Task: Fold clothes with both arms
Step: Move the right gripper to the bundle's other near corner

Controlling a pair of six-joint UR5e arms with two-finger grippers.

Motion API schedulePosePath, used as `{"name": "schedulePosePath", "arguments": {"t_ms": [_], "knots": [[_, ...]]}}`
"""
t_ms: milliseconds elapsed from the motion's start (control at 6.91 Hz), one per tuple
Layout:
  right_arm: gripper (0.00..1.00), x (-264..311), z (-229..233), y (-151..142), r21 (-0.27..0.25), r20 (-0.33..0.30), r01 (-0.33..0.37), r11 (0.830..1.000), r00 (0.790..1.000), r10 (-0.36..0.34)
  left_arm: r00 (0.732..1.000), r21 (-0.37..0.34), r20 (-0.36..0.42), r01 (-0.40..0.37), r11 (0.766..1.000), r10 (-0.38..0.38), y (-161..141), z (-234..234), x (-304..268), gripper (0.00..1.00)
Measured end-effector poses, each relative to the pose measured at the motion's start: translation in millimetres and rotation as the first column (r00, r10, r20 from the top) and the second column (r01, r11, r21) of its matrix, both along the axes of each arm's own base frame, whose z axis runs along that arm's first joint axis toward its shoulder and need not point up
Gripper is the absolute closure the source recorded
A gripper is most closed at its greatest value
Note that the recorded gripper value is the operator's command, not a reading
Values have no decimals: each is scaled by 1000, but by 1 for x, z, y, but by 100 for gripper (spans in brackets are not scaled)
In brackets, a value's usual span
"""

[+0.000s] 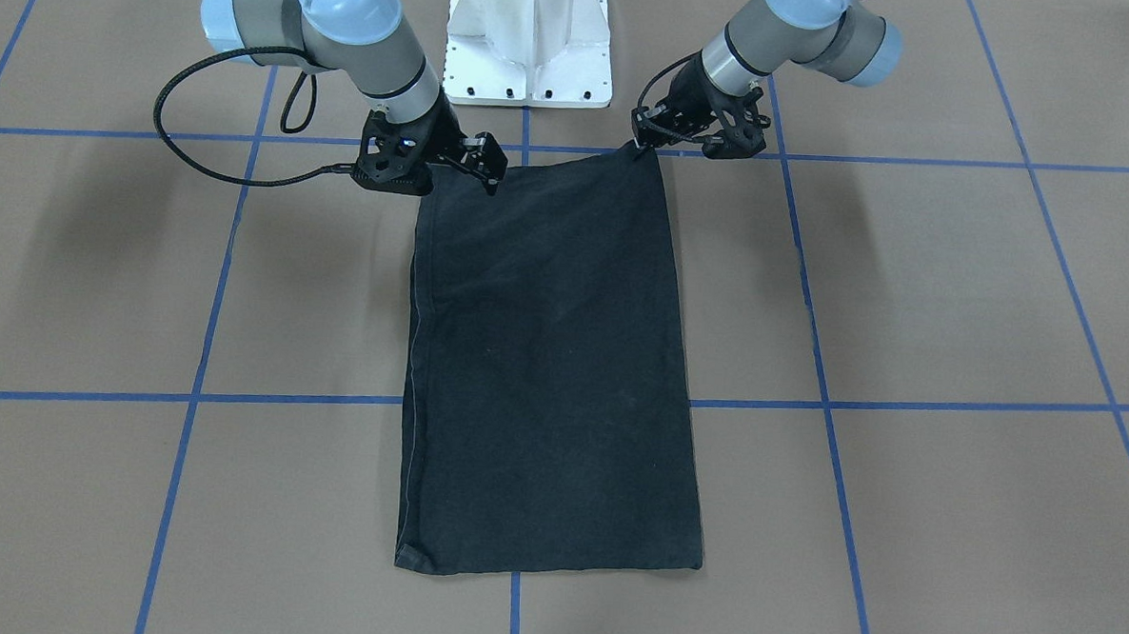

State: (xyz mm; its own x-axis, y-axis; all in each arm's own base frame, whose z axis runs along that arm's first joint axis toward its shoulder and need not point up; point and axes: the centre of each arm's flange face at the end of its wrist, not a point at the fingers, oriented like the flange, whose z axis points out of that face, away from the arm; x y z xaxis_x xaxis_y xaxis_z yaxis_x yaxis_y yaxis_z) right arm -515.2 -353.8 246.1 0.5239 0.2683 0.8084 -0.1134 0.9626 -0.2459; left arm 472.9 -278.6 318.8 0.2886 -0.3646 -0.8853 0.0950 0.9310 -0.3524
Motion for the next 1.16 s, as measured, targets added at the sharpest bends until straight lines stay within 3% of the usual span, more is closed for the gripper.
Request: {"name": "schedulePosePath", "arguments": {"t_ms": [579, 1157], "knots": [[0, -5, 32, 29, 17, 19, -19, 1000, 1000, 19, 1000, 0, -1, 0, 1000, 0, 1, -1, 1, 100], [1, -26, 48, 63, 15, -3, 10, 1000, 1000, -10, 1000, -1, -1, 1, 1000, -1, 0, -1, 1, 100]]}}
